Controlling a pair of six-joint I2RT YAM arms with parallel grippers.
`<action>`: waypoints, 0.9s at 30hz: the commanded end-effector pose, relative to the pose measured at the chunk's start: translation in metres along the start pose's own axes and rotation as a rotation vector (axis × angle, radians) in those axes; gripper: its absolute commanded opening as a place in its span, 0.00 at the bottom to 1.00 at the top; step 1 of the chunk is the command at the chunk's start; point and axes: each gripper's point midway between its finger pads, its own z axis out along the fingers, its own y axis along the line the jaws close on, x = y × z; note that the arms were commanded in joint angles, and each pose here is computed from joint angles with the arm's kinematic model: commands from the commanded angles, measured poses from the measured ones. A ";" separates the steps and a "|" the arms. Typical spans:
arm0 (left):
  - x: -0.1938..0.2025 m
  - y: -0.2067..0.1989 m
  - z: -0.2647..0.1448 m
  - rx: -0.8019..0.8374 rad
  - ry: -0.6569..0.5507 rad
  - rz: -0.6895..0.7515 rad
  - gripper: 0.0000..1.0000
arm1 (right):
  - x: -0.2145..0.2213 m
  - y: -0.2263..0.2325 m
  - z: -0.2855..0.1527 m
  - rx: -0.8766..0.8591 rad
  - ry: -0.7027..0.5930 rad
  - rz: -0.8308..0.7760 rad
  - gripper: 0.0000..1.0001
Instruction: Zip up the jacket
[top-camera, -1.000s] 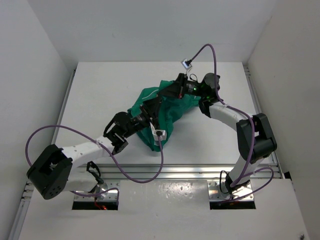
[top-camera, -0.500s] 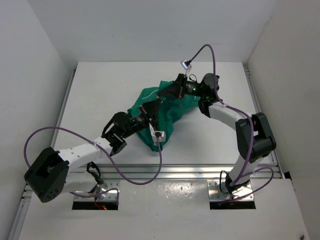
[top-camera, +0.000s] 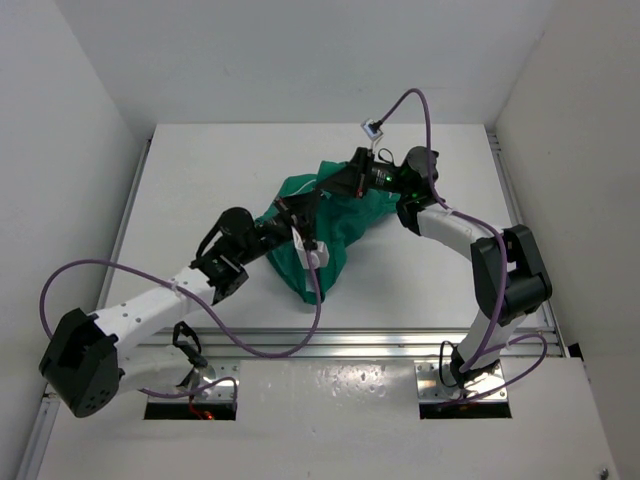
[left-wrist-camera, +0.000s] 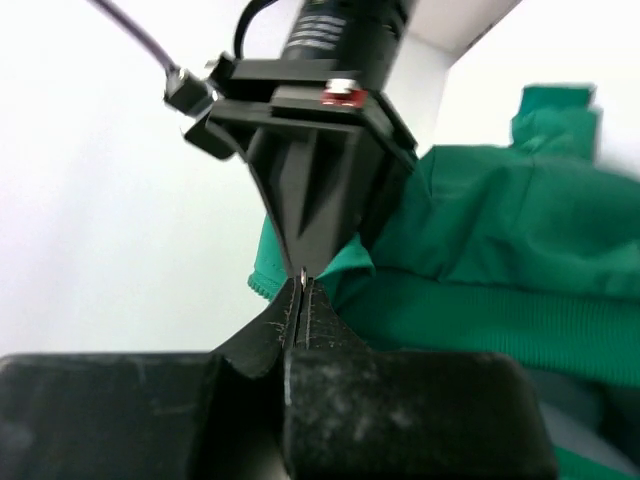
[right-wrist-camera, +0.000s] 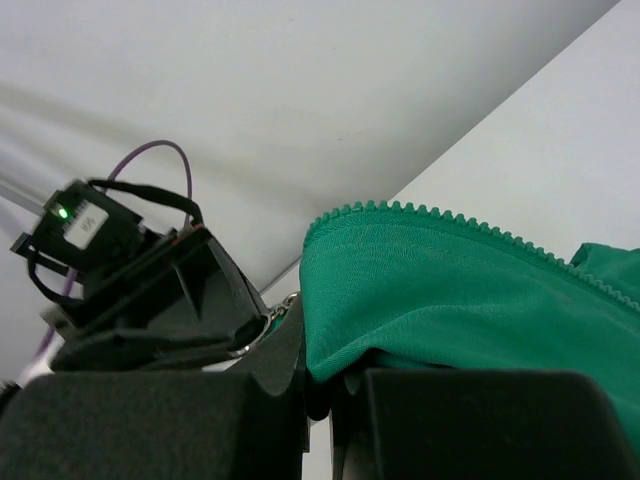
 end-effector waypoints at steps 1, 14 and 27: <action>0.001 0.035 0.002 -0.034 -0.001 -0.223 0.00 | -0.009 0.017 0.004 -0.061 -0.008 -0.109 0.00; 0.002 0.031 0.002 0.073 -0.050 -0.428 0.00 | -0.008 0.013 0.000 -0.048 -0.007 -0.108 0.00; 0.005 0.030 -0.003 0.116 -0.042 -0.519 0.08 | -0.006 0.011 -0.005 -0.044 -0.002 -0.113 0.00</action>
